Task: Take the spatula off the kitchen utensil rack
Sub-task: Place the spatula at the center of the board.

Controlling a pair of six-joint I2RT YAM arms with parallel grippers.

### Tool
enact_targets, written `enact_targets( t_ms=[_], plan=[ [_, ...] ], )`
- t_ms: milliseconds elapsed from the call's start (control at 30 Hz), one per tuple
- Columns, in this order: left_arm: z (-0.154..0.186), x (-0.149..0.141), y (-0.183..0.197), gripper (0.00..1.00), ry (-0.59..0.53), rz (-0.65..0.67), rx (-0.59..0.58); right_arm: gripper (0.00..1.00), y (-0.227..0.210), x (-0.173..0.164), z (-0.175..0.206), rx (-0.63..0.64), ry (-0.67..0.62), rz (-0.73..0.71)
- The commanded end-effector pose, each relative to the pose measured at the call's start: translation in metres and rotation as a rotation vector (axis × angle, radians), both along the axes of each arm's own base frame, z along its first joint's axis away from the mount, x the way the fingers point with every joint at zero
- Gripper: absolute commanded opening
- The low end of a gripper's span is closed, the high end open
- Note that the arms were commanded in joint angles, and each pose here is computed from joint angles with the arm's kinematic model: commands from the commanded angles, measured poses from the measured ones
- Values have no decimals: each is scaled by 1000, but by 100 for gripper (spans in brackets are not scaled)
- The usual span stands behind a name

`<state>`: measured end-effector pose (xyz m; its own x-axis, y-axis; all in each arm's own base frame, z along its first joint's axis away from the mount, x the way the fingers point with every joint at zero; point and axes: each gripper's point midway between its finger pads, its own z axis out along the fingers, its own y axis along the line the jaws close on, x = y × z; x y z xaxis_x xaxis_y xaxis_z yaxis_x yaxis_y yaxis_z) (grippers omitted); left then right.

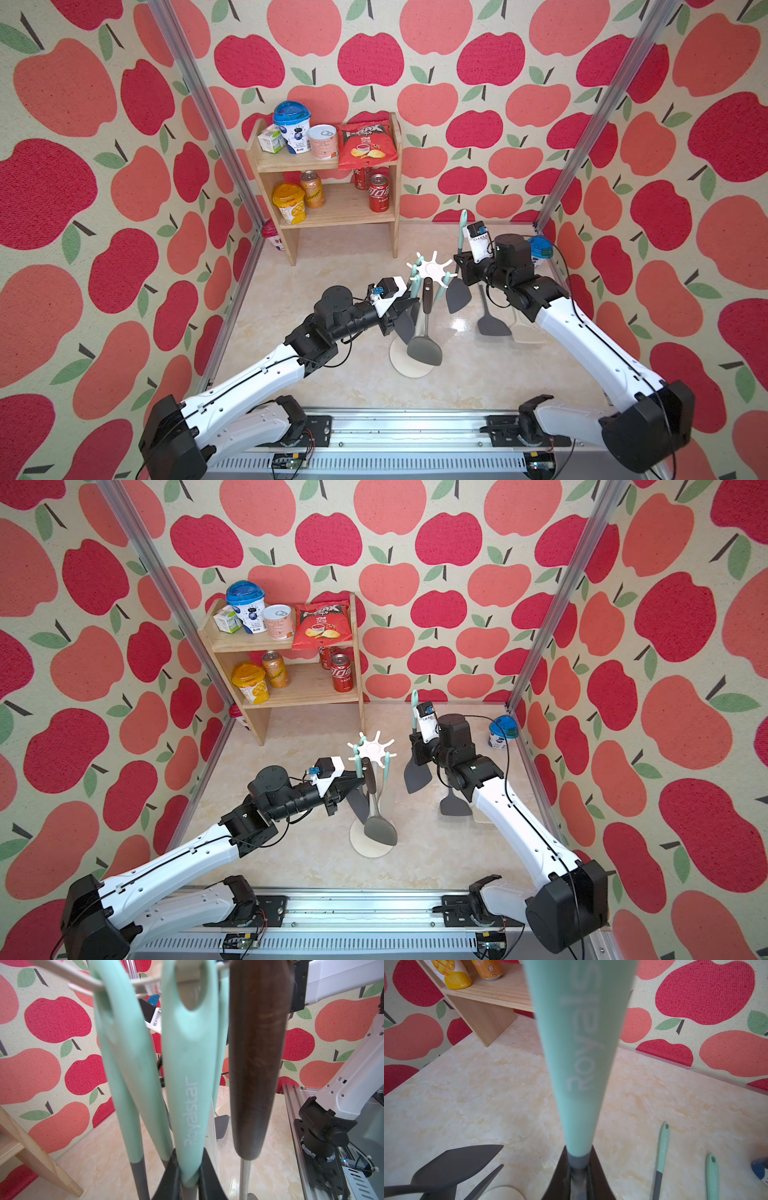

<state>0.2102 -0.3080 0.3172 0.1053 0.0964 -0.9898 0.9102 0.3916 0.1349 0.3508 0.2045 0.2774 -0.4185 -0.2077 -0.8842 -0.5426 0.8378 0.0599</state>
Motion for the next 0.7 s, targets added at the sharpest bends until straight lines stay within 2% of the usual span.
enact_targets(
  t_ms=[0, 300, 667],
  plan=[
    [-47, 1, 2, 0, 99, 3, 120, 0, -5, 12, 14, 33, 20, -62],
    [-47, 0, 3, 0, 100, 6, 121, 0, -12, 29, 2, 31, 110, -131],
    [-47, -1, 4, 0, 101, 6, 120, 0, -13, 38, -32, 18, 243, -173]
  ],
)
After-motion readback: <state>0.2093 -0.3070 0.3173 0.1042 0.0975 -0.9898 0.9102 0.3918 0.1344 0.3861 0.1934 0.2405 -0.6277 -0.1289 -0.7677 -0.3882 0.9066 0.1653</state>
